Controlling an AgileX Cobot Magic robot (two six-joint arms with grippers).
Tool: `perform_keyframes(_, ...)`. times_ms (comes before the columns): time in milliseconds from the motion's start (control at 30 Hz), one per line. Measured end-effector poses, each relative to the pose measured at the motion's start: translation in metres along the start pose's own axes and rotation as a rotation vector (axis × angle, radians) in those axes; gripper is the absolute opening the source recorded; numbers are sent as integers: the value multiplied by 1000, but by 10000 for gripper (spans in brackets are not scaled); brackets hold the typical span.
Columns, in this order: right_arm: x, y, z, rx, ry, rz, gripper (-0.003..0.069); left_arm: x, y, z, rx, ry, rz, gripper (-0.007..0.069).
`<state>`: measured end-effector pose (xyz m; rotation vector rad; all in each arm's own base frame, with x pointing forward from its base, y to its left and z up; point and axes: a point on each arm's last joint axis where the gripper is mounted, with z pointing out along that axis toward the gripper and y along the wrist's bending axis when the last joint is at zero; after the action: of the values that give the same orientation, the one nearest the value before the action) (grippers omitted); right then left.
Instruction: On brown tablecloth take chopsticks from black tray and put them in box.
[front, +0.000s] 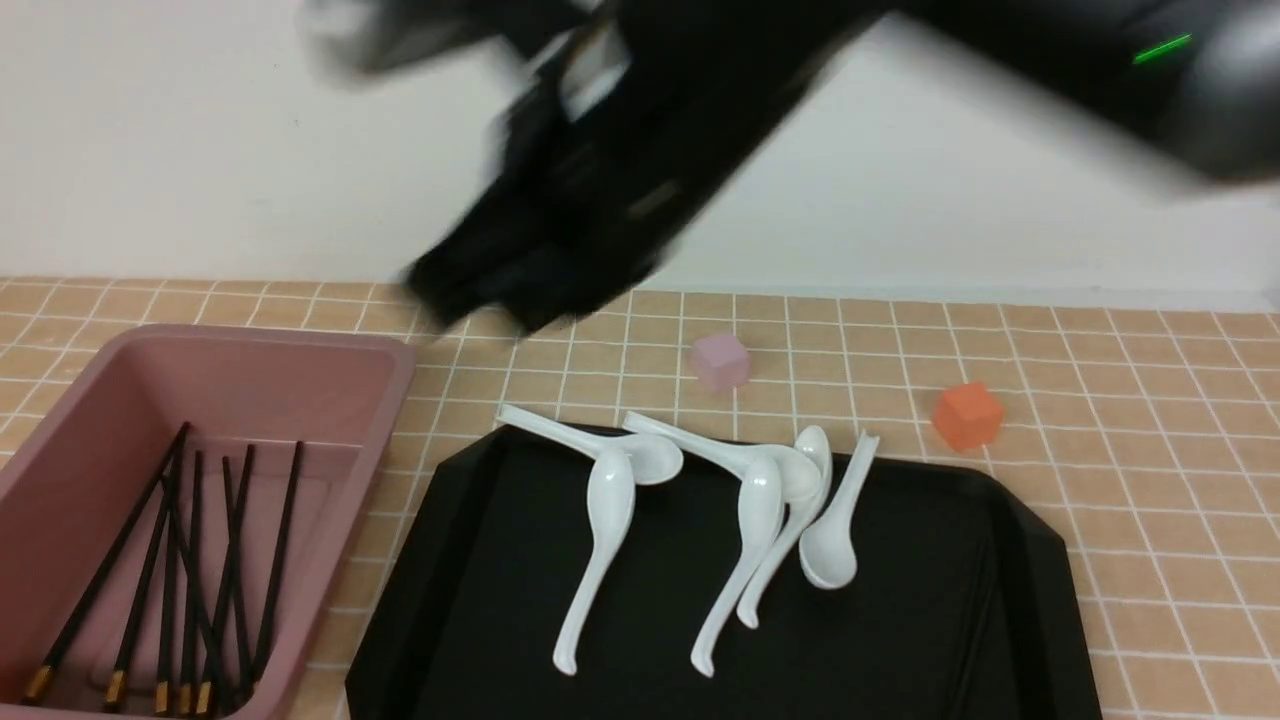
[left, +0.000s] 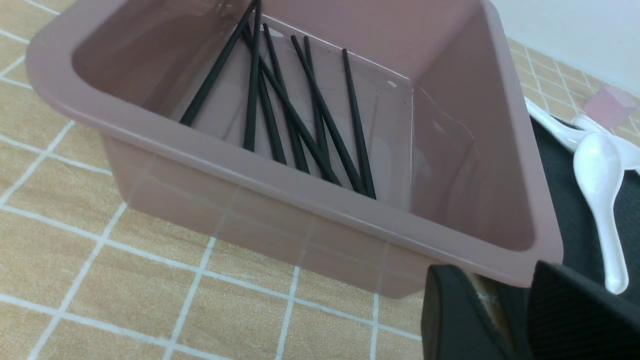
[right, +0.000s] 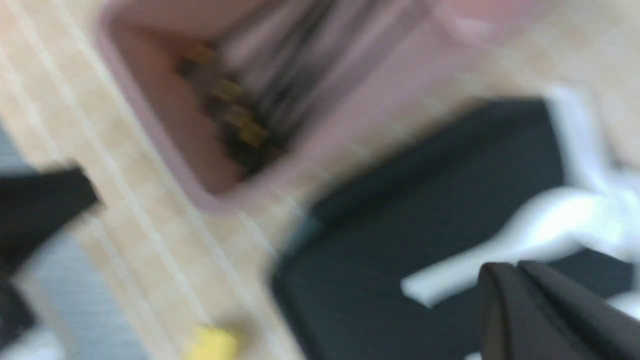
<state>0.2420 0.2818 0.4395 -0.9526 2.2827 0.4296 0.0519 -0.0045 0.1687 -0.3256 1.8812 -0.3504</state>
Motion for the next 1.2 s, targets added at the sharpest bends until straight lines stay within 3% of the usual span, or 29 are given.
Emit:
perform_keyframes(200,32,-10,-109,87,-163,-2,-15,0,0,0,0,0,0,239)
perform_keyframes(267,41,-10,-120,87,-173,3,-15,0,0,0,0,0,0,239)
perform_keyframes(500,164,-19,-174,85,-163,38,-15,0,0,0,0,0,0,239)
perform_keyframes(567,183,-20,-174,82,-181,44,-15,0,0,0,0,0,0,239)
perform_keyframes(600,216,-22,-171,69,-258,56,-13,0,0,0,0,0,0,239)
perform_keyframes(700,259,-24,-156,35,-428,86,-10,0,0,0,0,0,0,239)
perform_keyframes(833,298,-26,-116,2,-526,112,-9,0,0,0,0,0,0,239)
perform_keyframes(1200,319,-27,-64,-19,-621,69,-4,0,0,0,0,0,0,239)
